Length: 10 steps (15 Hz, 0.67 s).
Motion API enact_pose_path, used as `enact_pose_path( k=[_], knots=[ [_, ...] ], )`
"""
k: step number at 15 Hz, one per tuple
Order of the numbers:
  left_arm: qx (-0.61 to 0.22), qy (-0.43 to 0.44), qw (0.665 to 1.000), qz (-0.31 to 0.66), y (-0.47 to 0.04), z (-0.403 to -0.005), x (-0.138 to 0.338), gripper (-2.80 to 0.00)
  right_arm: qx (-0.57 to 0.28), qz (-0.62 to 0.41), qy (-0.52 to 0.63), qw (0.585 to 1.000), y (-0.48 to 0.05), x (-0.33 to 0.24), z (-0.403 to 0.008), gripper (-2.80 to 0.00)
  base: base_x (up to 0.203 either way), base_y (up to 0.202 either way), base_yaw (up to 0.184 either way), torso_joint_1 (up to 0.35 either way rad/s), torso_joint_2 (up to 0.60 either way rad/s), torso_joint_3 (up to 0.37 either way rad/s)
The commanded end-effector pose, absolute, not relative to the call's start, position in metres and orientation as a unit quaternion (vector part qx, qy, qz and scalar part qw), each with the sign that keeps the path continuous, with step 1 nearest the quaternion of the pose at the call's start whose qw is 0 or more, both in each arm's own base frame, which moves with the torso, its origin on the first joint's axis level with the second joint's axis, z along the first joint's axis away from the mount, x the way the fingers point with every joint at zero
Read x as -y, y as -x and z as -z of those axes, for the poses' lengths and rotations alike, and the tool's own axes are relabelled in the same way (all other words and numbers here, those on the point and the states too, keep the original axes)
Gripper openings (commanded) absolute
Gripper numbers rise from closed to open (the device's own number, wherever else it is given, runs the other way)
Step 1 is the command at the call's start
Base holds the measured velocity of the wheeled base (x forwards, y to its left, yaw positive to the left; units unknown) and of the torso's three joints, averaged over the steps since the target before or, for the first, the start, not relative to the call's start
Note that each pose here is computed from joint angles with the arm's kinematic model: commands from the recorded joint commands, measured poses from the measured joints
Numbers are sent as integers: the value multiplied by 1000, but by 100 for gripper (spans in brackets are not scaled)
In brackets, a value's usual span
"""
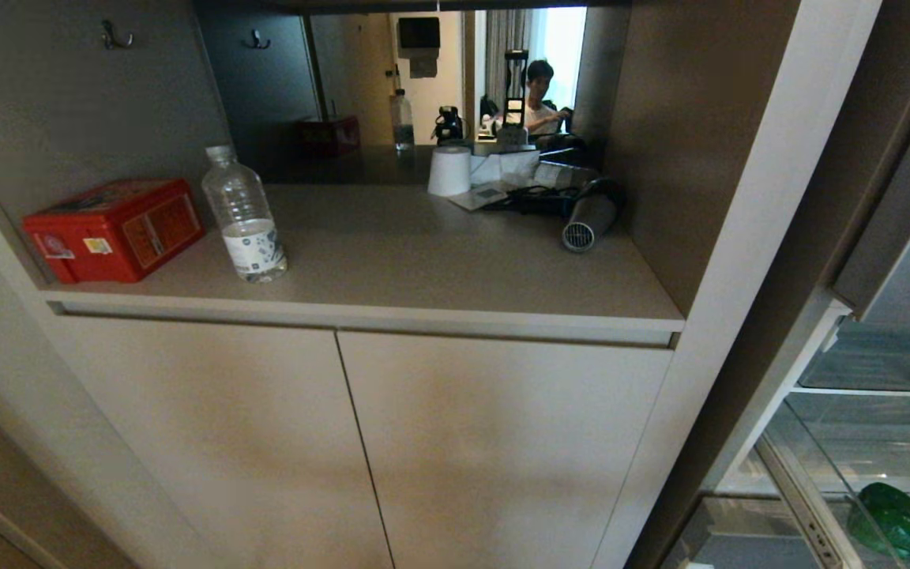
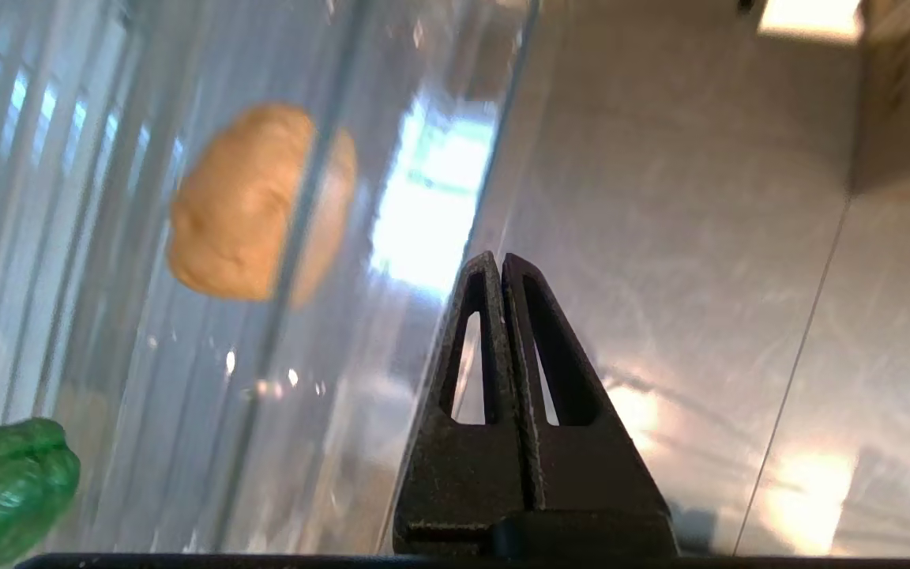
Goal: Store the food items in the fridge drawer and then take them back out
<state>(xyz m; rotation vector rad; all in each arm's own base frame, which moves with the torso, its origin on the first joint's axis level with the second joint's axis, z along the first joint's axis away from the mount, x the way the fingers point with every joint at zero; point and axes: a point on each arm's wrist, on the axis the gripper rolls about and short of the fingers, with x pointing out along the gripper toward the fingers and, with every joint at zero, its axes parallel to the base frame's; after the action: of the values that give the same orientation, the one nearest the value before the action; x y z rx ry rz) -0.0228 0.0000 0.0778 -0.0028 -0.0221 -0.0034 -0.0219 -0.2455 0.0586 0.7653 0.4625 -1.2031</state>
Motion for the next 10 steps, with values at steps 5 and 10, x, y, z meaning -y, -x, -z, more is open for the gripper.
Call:
enact_pose_path(
  k=[5, 10],
  knots=[
    [6, 2, 1000, 2, 22, -75, 0, -280, -214, 447, -403, 769, 4, 247, -33, -280, 0, 0, 0, 0, 0, 0],
    [6, 2, 1000, 2, 22, -75, 0, -280, -243, 353, -404, 808, -41, 243, -27, -280, 0, 0, 0, 0, 0, 0]
  ],
)
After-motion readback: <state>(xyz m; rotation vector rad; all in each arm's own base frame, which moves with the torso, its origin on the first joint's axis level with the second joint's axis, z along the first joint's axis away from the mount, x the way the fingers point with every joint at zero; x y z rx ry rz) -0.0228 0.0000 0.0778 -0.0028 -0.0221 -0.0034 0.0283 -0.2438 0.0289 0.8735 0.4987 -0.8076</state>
